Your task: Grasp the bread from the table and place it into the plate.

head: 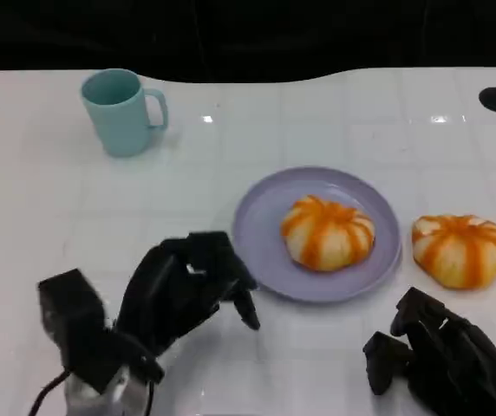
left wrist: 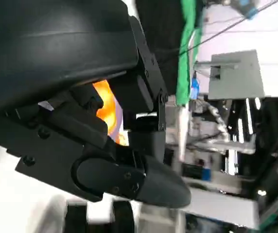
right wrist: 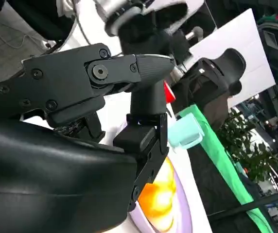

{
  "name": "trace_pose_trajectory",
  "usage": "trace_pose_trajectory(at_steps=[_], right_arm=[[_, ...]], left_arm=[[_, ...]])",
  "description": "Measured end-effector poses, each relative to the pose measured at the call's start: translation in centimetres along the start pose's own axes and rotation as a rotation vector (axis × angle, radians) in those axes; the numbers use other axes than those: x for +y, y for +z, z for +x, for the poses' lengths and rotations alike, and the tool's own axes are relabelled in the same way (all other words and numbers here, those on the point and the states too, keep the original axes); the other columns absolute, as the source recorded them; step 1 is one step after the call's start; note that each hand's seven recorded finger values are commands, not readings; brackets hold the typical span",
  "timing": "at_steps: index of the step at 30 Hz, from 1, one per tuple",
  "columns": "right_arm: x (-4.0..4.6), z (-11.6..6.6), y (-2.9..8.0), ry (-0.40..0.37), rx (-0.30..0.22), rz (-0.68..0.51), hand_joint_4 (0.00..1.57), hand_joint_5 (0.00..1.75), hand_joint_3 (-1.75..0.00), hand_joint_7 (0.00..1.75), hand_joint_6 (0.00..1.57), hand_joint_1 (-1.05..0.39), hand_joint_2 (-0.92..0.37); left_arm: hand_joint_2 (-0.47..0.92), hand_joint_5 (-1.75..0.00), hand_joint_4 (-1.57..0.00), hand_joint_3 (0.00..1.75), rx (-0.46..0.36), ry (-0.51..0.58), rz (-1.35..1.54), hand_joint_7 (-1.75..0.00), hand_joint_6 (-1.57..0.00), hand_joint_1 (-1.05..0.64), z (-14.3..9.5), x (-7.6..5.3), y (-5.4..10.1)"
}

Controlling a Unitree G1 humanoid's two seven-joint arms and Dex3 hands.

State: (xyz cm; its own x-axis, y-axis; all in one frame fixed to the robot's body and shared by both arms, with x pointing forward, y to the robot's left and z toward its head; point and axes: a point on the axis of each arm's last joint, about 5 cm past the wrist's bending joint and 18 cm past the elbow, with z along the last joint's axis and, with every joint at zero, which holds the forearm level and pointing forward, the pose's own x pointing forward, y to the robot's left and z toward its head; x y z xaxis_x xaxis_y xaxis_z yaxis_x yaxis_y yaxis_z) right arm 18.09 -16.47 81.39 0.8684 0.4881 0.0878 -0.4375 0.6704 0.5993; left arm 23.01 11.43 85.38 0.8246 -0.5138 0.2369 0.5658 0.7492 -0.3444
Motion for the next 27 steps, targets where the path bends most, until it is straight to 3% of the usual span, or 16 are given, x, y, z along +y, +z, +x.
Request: trace_pose_trajectory(at_steps=[3,7,15,27], right_arm=[[0.01,0.0,0.0,0.0,0.0,0.0,0.76,1.72,-0.25,1.48,0.67,-0.56,-0.92],[0.04,-0.2,0.0,0.0,-0.001,-0.003,0.76,1.73,-0.25,1.48,0.66,-0.55,-0.92],[0.04,-0.2,0.1,0.003,-0.007,-0.009,0.75,1.74,-0.25,1.48,0.65,-0.55,-0.92],[-0.21,-0.4,-0.1,-0.007,0.004,0.005,0.76,1.71,-0.23,1.48,0.65,-0.56,-0.92]], left_arm=[[0.85,-0.93,-1.47,0.01,0.043,-0.011,-0.093,-0.51,-1.52,-1.05,-1.1,-0.1,-0.3],[0.82,-0.85,-1.52,0.0,0.037,-0.035,-0.219,-0.45,-1.57,-1.05,-2.1,-0.2,-0.4],[0.81,-0.83,-1.57,0.0,0.06,-0.036,-0.327,-0.49,-1.57,-1.05,-3.2,-0.7,-0.8],[0.81,-0.83,-1.57,0.0,0.064,-0.028,-0.332,-0.49,-1.57,-1.05,-3.7,-0.4,-1.0]])
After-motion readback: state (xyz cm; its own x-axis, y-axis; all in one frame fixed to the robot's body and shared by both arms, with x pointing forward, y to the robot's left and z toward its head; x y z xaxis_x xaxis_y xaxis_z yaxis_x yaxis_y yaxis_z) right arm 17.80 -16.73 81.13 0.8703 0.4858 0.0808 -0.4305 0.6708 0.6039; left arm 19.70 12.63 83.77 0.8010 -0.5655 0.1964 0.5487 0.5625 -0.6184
